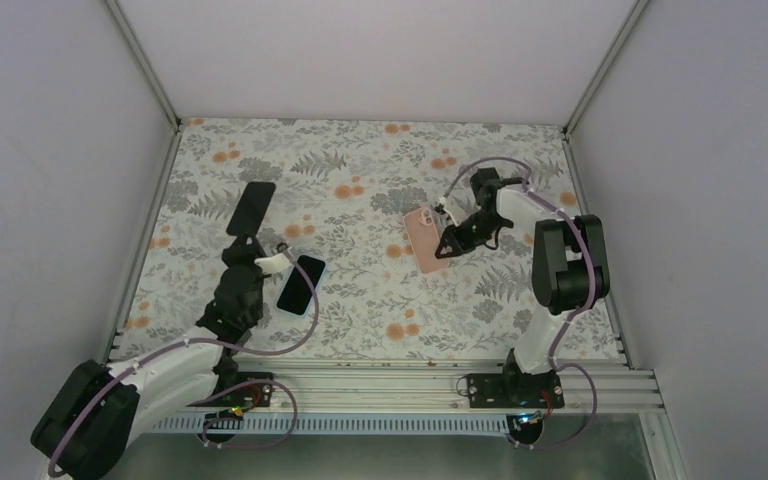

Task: Take the phone out of the phone case
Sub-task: Place the phone case at the center of the board, then adjust the phone at the center of the board.

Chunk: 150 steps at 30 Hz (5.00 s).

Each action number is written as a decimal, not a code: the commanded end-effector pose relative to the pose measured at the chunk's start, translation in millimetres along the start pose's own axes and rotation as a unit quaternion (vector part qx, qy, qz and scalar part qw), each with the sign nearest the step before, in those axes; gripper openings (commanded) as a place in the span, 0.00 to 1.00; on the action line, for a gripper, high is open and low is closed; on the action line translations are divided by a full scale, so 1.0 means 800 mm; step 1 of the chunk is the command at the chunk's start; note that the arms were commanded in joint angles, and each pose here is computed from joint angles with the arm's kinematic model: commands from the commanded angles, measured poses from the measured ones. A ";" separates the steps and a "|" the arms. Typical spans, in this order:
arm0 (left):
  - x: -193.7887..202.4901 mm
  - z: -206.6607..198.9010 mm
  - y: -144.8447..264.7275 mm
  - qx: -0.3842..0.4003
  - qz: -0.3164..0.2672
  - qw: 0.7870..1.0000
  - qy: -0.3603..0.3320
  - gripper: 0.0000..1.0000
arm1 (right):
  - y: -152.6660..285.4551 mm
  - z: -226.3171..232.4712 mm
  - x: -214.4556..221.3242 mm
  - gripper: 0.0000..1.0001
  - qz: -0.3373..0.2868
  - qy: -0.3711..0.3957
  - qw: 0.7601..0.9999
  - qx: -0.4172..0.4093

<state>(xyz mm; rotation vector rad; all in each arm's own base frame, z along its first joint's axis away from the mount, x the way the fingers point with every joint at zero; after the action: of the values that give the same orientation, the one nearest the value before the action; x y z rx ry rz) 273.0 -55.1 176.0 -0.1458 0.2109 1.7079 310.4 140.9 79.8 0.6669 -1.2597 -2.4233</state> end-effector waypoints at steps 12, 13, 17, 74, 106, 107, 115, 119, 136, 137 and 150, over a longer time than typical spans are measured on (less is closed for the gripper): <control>0.067 -0.074 0.009 0.054 0.055 0.995 -0.063 0.07 | 0.006 -0.041 0.026 0.28 -0.006 -0.031 0.999 0.030; 0.068 -0.077 0.009 0.058 0.056 0.994 -0.067 0.13 | 0.008 -0.046 0.026 0.35 -0.007 -0.033 0.999 0.040; 0.067 -0.087 0.012 0.077 0.045 0.993 -0.079 0.61 | 0.021 -0.056 0.026 0.62 -0.012 -0.031 0.997 0.073; -0.077 -0.210 -0.077 0.698 0.042 0.704 0.127 0.02 | -0.249 0.378 -0.018 0.03 0.033 0.569 0.822 0.014; -0.040 -0.258 -0.038 0.712 0.084 0.694 0.065 0.02 | -0.286 0.342 -0.055 0.03 0.007 0.537 0.838 0.094; -0.038 -0.256 -0.037 0.711 0.085 0.695 0.063 0.02 | -0.278 0.338 -0.057 0.03 0.002 0.538 0.836 0.103; -0.028 -0.257 -0.025 0.716 0.097 0.689 0.052 0.02 | -0.213 0.290 -0.058 0.03 -0.004 0.515 0.849 0.118; -0.032 -0.258 -0.020 0.721 0.097 0.684 0.054 0.02 | -0.204 0.267 -0.056 0.03 -0.008 0.504 0.855 0.124; -0.023 -0.252 0.051 0.751 0.111 0.649 0.054 0.02 | -0.151 0.150 -0.094 0.03 -0.031 0.475 0.853 0.213; -0.025 -0.251 0.054 0.753 0.109 0.647 0.054 0.02 | -0.148 0.147 -0.092 0.03 -0.027 0.477 0.852 0.214; -0.017 -0.201 -0.031 0.684 0.126 0.705 0.142 0.55 | -0.105 0.171 -0.047 0.76 0.033 0.535 0.835 0.126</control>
<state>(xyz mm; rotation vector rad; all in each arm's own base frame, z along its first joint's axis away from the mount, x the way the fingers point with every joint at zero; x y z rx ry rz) 314.3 -132.2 34.1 0.6812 1.5961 1.2694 281.7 302.6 86.6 1.7363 -1.1676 -1.3916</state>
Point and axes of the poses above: each gripper's point midway between its finger pads, its own y axis back along the fingers, its own z axis along the line the jaws close on, x = y × z, the point moved 2 cm from there along y, back along the fingers, and after that the axes turned 1 degree about y, right-handed, at the moved point
